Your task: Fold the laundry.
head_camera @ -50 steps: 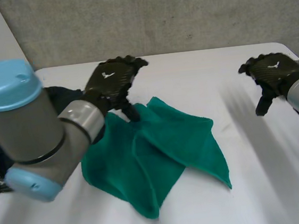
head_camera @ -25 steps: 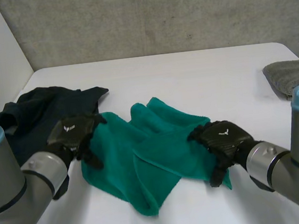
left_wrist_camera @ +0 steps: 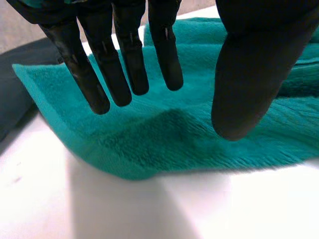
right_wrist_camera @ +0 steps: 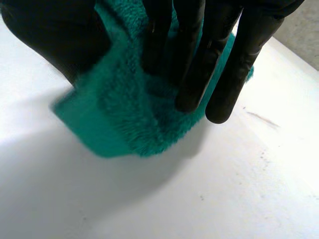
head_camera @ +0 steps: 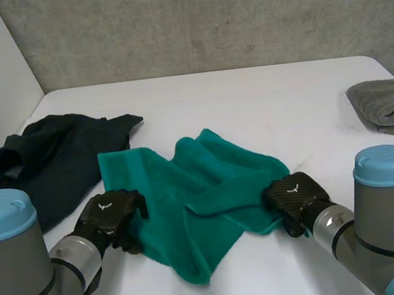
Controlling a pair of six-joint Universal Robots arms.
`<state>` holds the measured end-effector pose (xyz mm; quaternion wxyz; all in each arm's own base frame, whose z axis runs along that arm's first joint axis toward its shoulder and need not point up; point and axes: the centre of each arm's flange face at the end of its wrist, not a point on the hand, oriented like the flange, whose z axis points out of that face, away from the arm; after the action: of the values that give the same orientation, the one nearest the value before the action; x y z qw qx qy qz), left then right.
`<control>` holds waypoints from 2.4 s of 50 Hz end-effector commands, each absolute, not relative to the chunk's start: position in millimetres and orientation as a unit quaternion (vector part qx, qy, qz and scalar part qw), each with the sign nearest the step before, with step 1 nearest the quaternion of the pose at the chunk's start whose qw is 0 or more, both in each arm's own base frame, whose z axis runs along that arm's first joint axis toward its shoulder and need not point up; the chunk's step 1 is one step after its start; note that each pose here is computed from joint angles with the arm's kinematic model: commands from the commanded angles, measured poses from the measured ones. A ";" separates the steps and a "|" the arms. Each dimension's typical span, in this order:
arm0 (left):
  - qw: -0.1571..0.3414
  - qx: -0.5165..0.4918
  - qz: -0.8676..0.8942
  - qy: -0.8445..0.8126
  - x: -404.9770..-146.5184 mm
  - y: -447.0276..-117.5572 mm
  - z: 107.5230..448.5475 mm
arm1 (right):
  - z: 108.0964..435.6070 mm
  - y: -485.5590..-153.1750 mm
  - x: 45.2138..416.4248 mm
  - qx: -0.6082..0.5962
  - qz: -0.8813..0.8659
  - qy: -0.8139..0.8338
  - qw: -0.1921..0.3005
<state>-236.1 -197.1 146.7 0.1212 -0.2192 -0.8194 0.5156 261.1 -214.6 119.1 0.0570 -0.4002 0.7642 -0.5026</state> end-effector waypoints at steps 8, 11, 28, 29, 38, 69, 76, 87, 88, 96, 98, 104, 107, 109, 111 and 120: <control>0.086 -0.331 0.547 -0.764 -262.9 -201.3 122.0 | 168.8 -217.0 260.1 -0.388 -0.572 0.721 0.057; 0.085 -0.340 0.543 -0.763 -264.7 -198.9 119.0 | 178.1 -223.6 254.4 -0.383 -0.584 0.715 0.043; 0.081 -0.312 0.627 -0.709 -267.4 -191.2 203.7 | 240.9 -247.0 214.8 -0.386 -0.604 0.695 -0.048; 0.083 -0.305 0.642 -0.699 -266.5 -190.9 217.5 | 255.8 -248.9 209.4 -0.381 -0.615 0.688 -0.061; 0.072 -0.251 0.722 -0.640 -252.6 -211.8 287.9 | 304.2 -249.7 211.0 -0.405 -0.645 0.645 -0.051; 0.034 -0.257 0.639 -0.724 -265.5 -273.4 210.2 | 208.4 -276.5 228.0 -0.319 -0.548 0.772 0.043; 0.032 -0.254 0.631 -0.732 -242.5 -234.2 215.9 | 205.3 -235.4 222.7 -0.336 -0.527 0.777 0.075; 0.056 -0.270 0.561 -0.781 -229.0 -193.4 179.3 | 166.9 -182.5 217.4 -0.387 -0.471 0.787 0.099; 0.056 -0.267 0.559 -0.783 -228.0 -194.2 177.7 | 164.4 -182.2 217.2 -0.389 -0.473 0.785 0.096; 0.048 -0.253 0.552 -0.794 -227.9 -214.3 157.4 | 137.1 -187.1 218.6 -0.389 -0.483 0.780 0.090; 0.047 -0.248 0.558 -0.790 -227.6 -219.5 156.8 | 130.6 -190.2 219.3 -0.389 -0.484 0.779 0.089; 0.045 -0.242 0.580 -0.776 -230.4 -232.2 155.5 | 121.4 -195.4 219.8 -0.390 -0.487 0.777 0.083; 0.045 -0.241 0.582 -0.776 -230.8 -235.3 154.1 | 114.8 -197.4 219.8 -0.392 -0.484 0.779 0.079; 0.044 -0.241 0.582 -0.776 -230.8 -236.9 153.4 | 112.2 -198.7 220.3 -0.395 -0.486 0.776 0.076; 0.044 -0.241 0.580 -0.777 -231.6 -238.9 151.8 | 112.7 -201.4 220.5 -0.394 -0.495 0.771 0.071; 0.044 -0.242 0.579 -0.777 -234.2 -244.3 147.9 | 115.3 -209.2 220.9 -0.388 -0.512 0.764 0.057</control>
<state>-232.4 -240.9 150.4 0.0440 -0.2412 -0.7764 0.5805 220.4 -204.1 112.7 0.0658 -0.3920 0.7688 -0.5009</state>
